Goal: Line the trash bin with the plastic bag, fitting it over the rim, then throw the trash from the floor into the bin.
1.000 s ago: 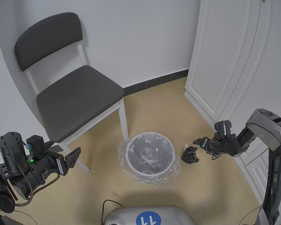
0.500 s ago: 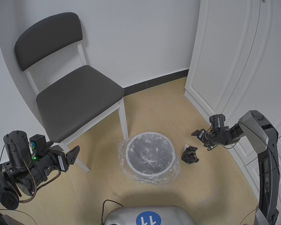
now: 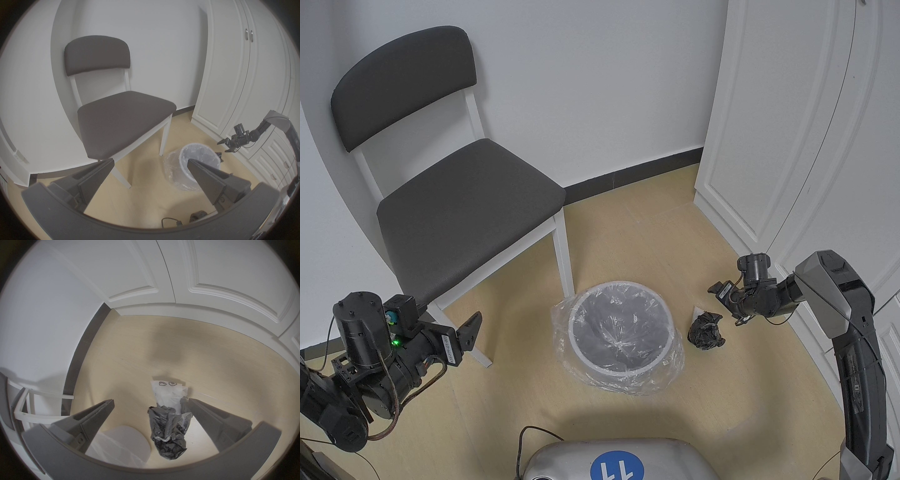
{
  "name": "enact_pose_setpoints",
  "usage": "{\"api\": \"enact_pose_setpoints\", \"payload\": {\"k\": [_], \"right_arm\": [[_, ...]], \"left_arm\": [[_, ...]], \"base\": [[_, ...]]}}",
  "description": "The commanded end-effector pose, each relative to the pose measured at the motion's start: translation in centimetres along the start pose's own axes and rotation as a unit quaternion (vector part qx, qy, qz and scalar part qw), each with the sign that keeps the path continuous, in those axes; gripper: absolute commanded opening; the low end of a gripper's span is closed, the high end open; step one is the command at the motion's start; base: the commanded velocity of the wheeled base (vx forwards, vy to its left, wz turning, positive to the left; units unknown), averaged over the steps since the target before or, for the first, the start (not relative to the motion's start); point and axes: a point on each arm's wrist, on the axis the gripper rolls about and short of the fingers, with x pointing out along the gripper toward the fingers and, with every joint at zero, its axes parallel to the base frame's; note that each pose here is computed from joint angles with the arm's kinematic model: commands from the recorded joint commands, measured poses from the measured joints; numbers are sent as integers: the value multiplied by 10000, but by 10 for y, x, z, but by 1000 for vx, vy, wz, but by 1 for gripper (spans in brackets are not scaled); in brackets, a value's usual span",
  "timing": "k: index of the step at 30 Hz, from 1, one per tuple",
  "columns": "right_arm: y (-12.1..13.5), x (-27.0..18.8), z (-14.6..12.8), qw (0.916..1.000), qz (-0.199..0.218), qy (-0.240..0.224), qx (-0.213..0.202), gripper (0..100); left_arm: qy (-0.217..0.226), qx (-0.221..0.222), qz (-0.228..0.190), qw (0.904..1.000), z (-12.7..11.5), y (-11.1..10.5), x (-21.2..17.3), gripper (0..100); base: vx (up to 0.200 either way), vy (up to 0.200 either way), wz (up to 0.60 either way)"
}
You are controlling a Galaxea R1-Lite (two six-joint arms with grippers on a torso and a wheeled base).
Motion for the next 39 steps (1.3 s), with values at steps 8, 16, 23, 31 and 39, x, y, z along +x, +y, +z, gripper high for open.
{"api": "enact_pose_setpoints", "payload": {"k": [8, 16, 23, 31, 39], "right_arm": [[-3, 8, -14, 9998, -83, 140, -84, 100], [2, 11, -28, 9993, -67, 263, -260, 100], [1, 18, -45, 9971, -126, 400, -632, 100], [-2, 19, -46, 9960, -356, 450, -685, 100], [0, 20, -45, 9939, -549, 646, -706, 100]], "left_arm": [[294, 76, 43, 9995, -12, 0, 8, 100], [130, 50, 68, 9999, -7, 0, 8, 100], [-202, 162, 84, 9996, -1, 3, 0, 100], [-127, 182, 118, 9997, -4, 5, 2, 100], [-134, 186, 125, 9997, -4, 5, 1, 100]], "base": [[0, 0, 0], [0, 0, 0], [0, 0, 0], [0, 0, 0], [0, 0, 0]]}}
